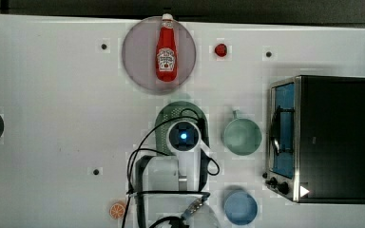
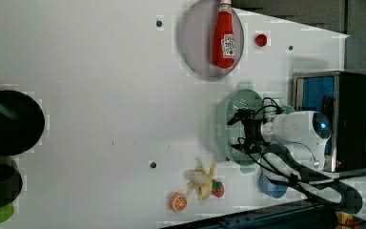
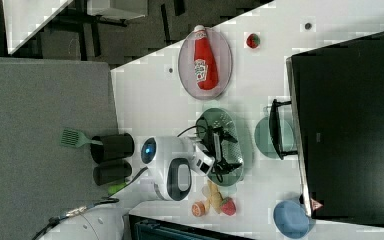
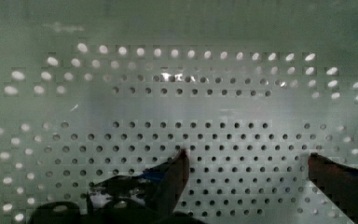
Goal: Drag strainer right to left.
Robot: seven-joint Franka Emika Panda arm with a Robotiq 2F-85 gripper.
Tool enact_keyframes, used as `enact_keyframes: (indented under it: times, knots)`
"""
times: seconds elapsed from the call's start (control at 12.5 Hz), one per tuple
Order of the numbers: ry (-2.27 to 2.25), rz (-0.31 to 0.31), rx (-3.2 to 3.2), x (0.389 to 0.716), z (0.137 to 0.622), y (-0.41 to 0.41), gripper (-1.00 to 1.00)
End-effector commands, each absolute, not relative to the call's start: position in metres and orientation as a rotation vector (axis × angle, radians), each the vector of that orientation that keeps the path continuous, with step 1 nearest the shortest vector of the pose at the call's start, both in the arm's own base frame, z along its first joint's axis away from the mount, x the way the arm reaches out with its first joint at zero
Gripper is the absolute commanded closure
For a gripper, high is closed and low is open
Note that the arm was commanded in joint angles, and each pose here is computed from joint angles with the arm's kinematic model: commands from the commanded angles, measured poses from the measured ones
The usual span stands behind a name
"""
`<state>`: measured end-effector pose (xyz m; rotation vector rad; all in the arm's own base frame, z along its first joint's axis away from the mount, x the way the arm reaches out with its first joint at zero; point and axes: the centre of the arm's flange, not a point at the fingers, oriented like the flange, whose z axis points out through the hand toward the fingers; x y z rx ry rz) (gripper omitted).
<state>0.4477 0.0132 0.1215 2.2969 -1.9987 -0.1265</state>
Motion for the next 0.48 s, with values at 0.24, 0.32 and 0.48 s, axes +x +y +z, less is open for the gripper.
enact_keyframes:
  times: [0.24,0.32,0.48]
  knots:
    - [-2.070,-0.074,2.303,0.459,0.143,0.061,-1.00]
    - [-2.085,-0.076,2.293,0.458,0.143,0.072,-1.00]
    - [-2.119,-0.077,2.267,0.456,0.144,0.097,-1.00]
